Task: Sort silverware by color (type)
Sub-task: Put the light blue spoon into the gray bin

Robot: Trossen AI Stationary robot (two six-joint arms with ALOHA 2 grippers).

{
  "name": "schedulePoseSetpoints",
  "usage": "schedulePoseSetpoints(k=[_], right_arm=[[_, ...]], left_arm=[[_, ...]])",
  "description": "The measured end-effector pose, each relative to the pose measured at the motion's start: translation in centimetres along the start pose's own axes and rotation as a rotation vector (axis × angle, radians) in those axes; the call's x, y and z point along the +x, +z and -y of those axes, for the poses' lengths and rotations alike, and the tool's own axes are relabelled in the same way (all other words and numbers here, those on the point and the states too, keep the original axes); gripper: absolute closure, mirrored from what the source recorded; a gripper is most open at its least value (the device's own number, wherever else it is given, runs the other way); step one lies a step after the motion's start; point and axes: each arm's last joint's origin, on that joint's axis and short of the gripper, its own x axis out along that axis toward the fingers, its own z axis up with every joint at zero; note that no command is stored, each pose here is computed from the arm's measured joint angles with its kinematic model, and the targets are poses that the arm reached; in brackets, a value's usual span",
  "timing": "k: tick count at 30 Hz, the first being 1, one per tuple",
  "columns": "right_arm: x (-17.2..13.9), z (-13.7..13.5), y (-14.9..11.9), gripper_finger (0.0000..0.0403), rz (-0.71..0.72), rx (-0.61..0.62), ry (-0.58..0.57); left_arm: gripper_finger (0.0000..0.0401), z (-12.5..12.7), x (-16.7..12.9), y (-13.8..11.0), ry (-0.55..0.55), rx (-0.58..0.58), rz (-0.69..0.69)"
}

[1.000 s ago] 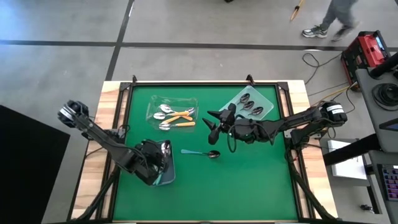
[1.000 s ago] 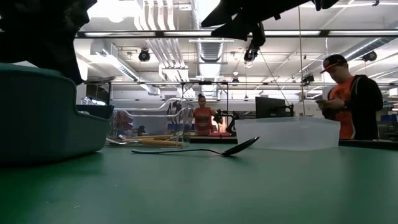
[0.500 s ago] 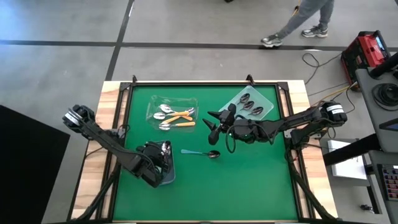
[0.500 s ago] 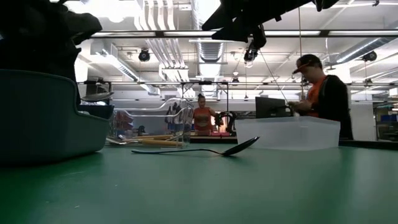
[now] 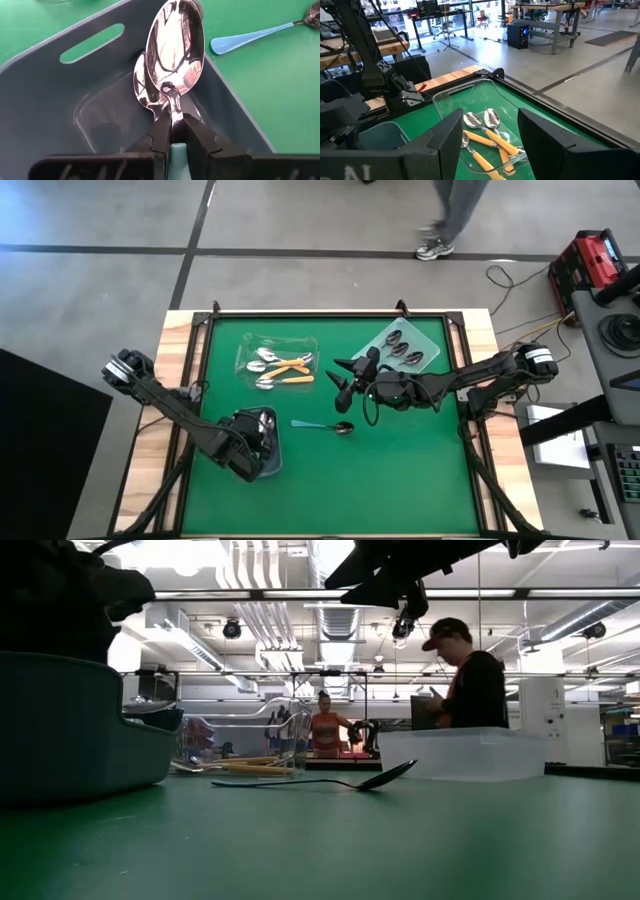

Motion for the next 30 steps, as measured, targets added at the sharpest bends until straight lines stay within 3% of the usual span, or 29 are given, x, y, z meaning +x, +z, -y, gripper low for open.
schedulePoseSetpoints(k=[30], right_arm=[[0.0,0.0,0.0,0.0223,0.0,0.002,0.0]], left_arm=[[0.038,0.4,2.0,-1.2,0.07,0.032,-0.009]])
